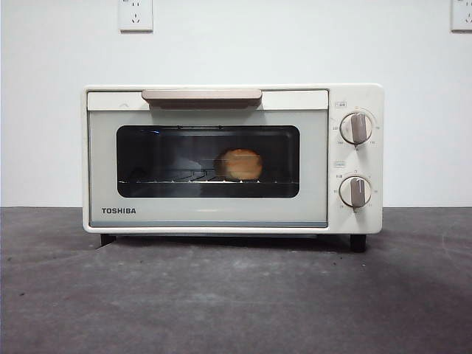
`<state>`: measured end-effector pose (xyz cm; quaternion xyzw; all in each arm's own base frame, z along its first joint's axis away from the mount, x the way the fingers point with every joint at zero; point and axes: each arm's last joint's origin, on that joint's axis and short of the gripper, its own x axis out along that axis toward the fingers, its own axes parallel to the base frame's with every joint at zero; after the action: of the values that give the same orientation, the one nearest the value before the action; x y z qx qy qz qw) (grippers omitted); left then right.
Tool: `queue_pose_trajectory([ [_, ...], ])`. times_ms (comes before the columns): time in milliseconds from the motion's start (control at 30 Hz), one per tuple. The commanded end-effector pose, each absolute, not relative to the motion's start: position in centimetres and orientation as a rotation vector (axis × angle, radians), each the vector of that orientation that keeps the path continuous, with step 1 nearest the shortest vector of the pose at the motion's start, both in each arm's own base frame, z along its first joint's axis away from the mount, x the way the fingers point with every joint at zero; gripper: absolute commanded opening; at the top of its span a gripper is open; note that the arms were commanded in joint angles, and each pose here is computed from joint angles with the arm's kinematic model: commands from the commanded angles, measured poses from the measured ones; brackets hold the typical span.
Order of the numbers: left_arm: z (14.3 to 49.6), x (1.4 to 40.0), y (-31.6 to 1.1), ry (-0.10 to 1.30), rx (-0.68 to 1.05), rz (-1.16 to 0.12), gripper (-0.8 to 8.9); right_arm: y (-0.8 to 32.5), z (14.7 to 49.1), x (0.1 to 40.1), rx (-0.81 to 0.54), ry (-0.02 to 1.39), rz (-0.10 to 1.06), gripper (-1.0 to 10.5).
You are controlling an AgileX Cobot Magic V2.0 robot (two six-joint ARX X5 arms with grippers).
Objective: The left arm flap open the oven, the right arm pick bread and place it into oven, the left arm flap close the oven
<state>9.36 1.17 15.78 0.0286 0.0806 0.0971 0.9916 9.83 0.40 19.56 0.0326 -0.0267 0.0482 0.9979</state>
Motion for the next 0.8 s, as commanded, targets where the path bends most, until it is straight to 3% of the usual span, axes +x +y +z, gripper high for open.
queue_pose_trajectory([
  [33, 15.1, 9.4, 1.2, 0.183, 0.048, 0.197, 0.11, 0.4, 18.7, 9.8, 0.057, -0.063, 0.096, 0.1],
  [233, 15.1, 9.4, 1.2, 0.182, 0.048, 0.197, 0.11, 0.4, 17.1, 9.8, 0.062, -0.037, 0.096, 0.1],
  [600, 15.1, 9.4, 1.2, 0.182, 0.048, 0.197, 0.11, 0.4, 15.0, 9.6, 0.068, 0.174, 0.089, 0.1],
  [800, 15.1, 9.4, 1.2, 0.183, 0.048, 0.197, 0.11, 0.4, 15.0, 9.6, 0.079, 0.172, 0.089, 0.1],
])
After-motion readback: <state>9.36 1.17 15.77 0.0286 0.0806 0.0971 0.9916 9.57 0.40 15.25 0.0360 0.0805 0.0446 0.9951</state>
